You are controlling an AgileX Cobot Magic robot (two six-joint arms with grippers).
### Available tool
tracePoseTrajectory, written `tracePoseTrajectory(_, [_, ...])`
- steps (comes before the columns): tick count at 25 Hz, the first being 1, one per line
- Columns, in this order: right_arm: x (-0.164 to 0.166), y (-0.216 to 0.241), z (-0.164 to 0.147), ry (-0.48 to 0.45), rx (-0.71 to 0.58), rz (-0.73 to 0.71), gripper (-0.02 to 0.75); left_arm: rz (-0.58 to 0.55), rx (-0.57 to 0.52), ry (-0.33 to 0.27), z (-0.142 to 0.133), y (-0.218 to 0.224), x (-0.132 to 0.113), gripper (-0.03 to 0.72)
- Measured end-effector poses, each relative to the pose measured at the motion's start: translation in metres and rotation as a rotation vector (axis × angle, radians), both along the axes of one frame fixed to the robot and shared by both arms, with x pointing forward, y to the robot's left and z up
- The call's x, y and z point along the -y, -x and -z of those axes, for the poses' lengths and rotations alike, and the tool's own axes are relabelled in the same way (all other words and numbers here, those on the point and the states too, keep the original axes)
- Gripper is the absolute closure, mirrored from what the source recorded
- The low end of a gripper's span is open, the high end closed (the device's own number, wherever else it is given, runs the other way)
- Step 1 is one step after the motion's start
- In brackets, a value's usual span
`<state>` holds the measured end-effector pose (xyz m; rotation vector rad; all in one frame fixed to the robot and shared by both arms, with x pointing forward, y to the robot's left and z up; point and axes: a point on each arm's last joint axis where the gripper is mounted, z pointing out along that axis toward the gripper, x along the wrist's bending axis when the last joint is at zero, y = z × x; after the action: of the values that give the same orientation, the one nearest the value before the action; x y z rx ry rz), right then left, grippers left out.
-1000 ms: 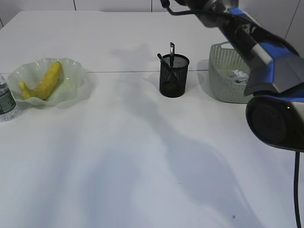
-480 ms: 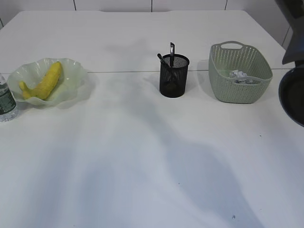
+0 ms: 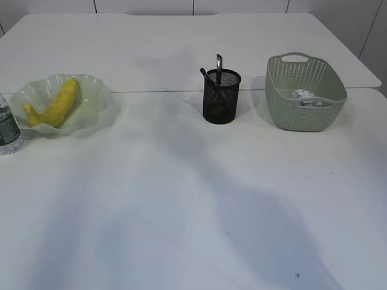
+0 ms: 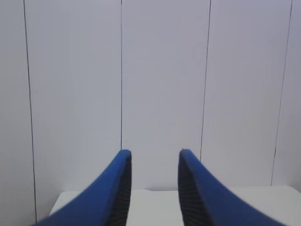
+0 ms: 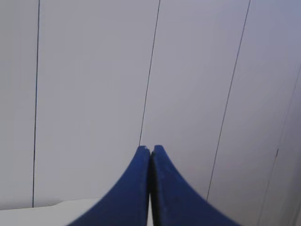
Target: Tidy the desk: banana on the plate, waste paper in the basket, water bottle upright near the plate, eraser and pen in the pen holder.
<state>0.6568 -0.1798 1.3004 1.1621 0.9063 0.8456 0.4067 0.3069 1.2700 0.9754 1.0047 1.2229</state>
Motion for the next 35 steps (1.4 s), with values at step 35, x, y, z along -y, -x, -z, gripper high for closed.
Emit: tracePoseTrajectory(35, [0.097,0.242,-0.156,-0.04,0.251,-0.172,0.749,-0.049,0.096,0.006,-0.025,0.011,-0.003,0.691])
